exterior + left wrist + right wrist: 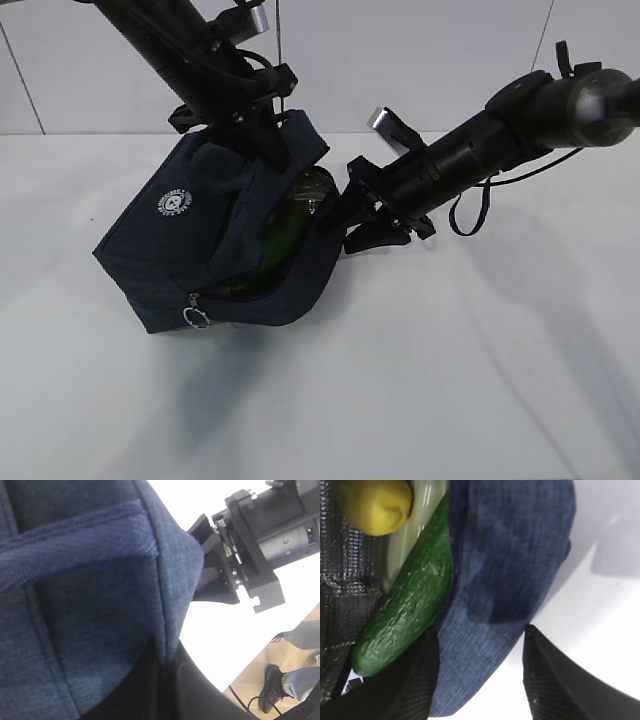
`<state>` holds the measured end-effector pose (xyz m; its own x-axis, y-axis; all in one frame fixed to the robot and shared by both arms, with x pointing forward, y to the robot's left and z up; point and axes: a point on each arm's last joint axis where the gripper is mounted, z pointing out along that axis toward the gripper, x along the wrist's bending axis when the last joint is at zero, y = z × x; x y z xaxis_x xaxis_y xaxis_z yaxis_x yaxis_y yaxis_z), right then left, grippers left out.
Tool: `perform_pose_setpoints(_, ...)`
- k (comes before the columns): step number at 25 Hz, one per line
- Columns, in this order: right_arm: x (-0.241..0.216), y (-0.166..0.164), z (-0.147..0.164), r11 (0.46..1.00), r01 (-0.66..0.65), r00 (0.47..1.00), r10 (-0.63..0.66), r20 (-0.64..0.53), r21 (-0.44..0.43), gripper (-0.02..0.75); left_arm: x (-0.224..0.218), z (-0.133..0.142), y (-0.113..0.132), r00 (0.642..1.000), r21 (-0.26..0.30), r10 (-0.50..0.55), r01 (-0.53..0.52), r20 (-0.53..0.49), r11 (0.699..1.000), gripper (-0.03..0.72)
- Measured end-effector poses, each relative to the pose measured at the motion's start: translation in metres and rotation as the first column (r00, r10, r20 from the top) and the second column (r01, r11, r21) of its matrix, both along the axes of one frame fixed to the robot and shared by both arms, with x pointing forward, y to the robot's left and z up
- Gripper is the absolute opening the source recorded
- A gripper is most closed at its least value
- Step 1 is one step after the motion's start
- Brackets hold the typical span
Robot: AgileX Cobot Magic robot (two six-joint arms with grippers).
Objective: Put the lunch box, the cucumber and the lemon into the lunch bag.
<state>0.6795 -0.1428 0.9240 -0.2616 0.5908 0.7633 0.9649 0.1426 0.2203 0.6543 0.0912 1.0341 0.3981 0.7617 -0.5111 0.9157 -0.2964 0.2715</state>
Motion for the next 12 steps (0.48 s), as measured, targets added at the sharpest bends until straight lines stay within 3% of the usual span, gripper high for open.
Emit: perform_pose_setpoints(12, 0.0013, -0.0005, -0.0006, 1.000, 0.014, 1.000, -0.014, 0.005, -0.009, 0.327, 0.0000, 0.0000, 0.0000, 1.000, 0.000, 0.000, 0.000, 0.000, 1.000, -0.010)
